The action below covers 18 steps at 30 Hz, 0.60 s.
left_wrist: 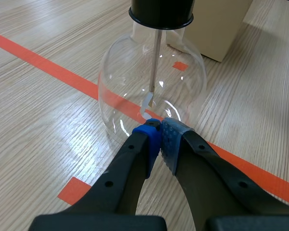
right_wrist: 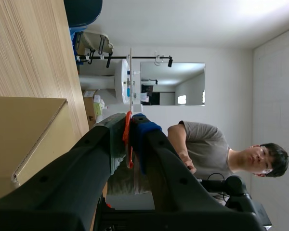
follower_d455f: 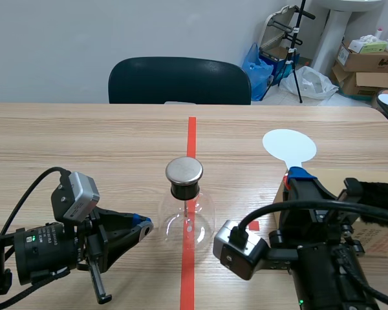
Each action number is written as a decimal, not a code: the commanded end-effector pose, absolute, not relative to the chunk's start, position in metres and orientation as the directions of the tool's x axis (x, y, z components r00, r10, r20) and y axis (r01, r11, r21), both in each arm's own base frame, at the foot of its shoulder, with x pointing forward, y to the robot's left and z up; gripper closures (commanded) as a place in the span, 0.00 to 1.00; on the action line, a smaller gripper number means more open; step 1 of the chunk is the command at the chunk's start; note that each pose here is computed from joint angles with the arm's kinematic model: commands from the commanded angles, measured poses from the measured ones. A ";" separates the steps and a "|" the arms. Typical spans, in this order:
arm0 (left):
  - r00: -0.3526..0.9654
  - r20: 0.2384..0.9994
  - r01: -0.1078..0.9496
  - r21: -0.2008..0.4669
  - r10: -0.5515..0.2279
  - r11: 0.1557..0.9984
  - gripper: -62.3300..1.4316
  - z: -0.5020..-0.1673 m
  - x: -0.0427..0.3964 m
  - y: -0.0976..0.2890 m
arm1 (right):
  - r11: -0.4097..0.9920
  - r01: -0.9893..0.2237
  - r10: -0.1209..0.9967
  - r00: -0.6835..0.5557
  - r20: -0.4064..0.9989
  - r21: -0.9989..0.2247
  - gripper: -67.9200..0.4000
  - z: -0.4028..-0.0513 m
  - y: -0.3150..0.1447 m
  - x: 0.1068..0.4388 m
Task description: Do the electroscope experiment
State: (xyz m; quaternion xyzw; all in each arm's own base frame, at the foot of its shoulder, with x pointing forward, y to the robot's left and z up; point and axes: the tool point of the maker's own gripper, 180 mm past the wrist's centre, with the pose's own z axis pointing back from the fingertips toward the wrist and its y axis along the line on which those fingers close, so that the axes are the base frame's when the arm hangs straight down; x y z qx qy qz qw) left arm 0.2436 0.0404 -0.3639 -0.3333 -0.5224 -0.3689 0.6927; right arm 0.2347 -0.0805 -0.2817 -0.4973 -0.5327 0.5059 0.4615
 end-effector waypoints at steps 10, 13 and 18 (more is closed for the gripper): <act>0.162 0.978 0.862 -0.076 -0.131 0.502 0.95 -0.354 0.246 0.035 | -0.003 0.101 0.997 -0.076 -0.011 -0.995 0.98 -0.271 -0.083 0.240; 0.162 0.978 0.862 -0.076 -0.131 0.502 0.95 -0.354 0.246 0.035 | -0.003 0.101 0.996 -0.089 -0.012 -0.995 0.98 -0.271 -0.081 0.240; 0.162 0.978 0.862 -0.076 -0.131 0.502 0.95 -0.354 0.246 0.035 | -0.003 0.101 0.989 -0.146 -0.018 -0.995 0.98 -0.271 -0.071 0.239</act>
